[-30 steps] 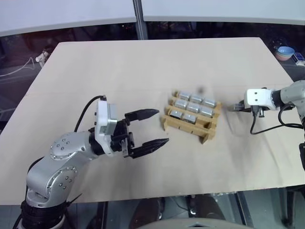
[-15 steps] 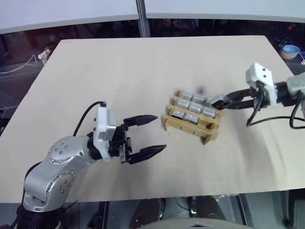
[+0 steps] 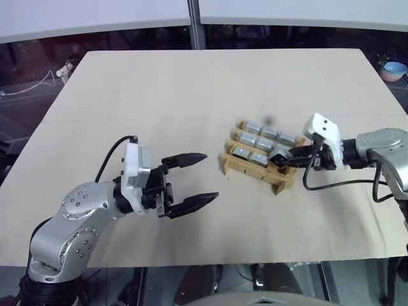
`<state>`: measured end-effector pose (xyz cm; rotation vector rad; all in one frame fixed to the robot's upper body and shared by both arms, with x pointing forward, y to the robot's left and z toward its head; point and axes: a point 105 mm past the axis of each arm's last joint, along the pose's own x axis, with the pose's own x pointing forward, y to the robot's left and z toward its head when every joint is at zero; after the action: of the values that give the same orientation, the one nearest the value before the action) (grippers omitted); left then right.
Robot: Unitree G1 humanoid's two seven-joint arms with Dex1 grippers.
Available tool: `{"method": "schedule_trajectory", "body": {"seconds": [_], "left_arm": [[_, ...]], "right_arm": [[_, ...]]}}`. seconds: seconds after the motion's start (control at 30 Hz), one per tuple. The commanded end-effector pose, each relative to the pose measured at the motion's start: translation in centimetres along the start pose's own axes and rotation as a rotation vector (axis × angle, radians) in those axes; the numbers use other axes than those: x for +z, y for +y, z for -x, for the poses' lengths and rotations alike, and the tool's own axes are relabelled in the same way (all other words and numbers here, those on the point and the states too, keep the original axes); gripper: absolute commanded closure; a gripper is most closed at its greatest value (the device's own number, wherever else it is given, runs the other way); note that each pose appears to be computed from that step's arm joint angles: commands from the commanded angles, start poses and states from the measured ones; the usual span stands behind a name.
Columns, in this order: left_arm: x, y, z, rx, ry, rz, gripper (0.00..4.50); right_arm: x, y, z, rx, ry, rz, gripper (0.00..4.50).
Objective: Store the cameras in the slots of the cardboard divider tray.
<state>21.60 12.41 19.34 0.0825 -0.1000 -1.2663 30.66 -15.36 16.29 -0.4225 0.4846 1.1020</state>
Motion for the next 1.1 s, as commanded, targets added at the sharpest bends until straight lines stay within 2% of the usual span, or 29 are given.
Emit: {"method": "schedule_trajectory", "body": {"seconds": [0.03,0.3,0.5,0.6,0.67,0.8,0.87,0.97,1.1], "left_arm": [[0.7,-0.2,0.3,0.004,-0.009,-0.044,0.00],[0.7,-0.3,0.1,-0.001,-0.010,-0.049,0.00],[0.6,-0.3,0.1,-0.003,-0.004,-0.055,0.00],[0.6,-0.4,0.1,-0.002,-0.002,-0.054,0.00],[0.6,-0.3,0.1,0.002,-0.002,-0.051,0.00],[0.9,0.6,0.1,0.061,-0.009,-0.044,0.00],[1.1,1.7,0.0,0.120,0.007,-0.043,0.00],[1.4,2.8,0.2,0.139,0.037,-0.047,0.00],[1.9,3.5,1.9,0.088,0.111,0.013,0.00]], "right_arm": [[0.3,0.8,0.6,0.023,0.009,0.034,3.79],[-1.1,0.5,0.0,0.015,0.106,0.050,3.79],[-1.0,0.4,-0.6,0.026,0.136,0.091,3.79],[-0.5,0.6,-0.4,0.041,0.115,0.096,2.26],[0.8,1.0,0.7,0.037,0.046,0.123,1.37],[3.9,0.5,3.6,-0.064,-0.232,0.221,1.37],[3.8,0.0,5.5,-0.086,-0.323,0.218,1.37],[2.9,-1.0,8.0,-0.122,-0.341,0.220,1.37],[0.5,-0.5,11.7,-0.081,-0.246,0.156,1.37]]}}
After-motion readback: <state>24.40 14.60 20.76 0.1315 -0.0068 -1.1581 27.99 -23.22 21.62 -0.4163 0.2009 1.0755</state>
